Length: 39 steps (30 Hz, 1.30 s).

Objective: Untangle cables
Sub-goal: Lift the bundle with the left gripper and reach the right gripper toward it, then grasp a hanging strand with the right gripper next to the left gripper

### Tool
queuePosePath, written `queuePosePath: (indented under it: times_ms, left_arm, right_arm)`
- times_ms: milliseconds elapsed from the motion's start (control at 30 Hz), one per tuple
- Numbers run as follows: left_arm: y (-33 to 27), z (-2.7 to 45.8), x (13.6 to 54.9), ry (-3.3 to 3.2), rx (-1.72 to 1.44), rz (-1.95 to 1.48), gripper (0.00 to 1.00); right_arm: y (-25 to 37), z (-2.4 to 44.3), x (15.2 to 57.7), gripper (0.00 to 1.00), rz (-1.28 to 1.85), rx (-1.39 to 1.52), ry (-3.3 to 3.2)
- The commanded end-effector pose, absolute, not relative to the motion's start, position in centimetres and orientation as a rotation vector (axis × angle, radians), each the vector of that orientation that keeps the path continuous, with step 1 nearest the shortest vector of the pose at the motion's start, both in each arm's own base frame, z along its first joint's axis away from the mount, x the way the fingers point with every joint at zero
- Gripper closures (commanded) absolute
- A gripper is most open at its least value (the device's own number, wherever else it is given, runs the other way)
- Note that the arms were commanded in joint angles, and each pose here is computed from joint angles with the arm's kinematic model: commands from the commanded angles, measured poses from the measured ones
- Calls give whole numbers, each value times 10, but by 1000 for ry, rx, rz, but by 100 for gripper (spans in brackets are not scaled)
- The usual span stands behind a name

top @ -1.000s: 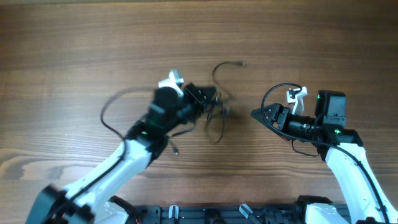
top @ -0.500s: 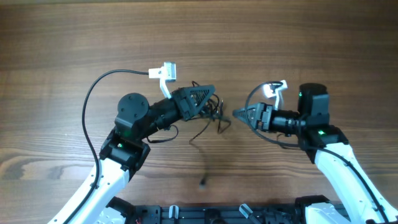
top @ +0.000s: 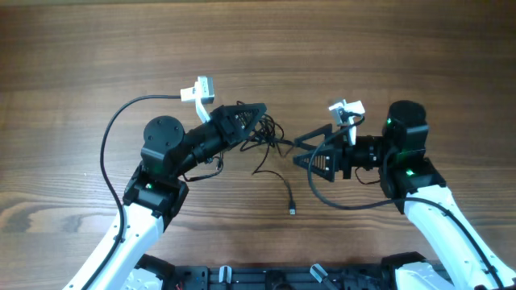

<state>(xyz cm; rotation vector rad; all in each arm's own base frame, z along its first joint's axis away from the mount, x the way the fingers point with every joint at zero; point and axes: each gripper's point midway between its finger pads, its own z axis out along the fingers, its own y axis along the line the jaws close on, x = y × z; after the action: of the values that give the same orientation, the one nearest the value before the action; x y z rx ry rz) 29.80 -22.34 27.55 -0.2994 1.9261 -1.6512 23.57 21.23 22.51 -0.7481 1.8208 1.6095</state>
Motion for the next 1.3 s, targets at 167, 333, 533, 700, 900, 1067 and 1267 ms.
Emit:
queuePosePath:
  times_ms: [167,333,533,700,900,1067,1267]
  left_arm:
    - [-224,286,293,1922,-358,-1739,96]
    - [-225,286,293,1934,-432,-1791,96]
    - [-221,286,295,1928,-414,-1774,96]
    - [-218,287,289,1941,-264,-1756,96]
    - [-214,287,289,1946,-265,-1769,96]
    - [-215,287,288,1958,-323,-1809,96]
    - [-210,287,291,1953,-332,-1804,96]
  right_arm:
    - [242,227,218,48,1554,-943,1708]
    - [239,198,229,44,1492,-790,1914]
    - [235,224,236,19,1441,-862,1744]
    - [218,259,240,38,1381,-915,1565]
    - [232,243,242,38,1412,-912,1616]
    - [257,209,246,42,1426,-878,1742]
    - [267,195,234,86,1576,-836,1858]
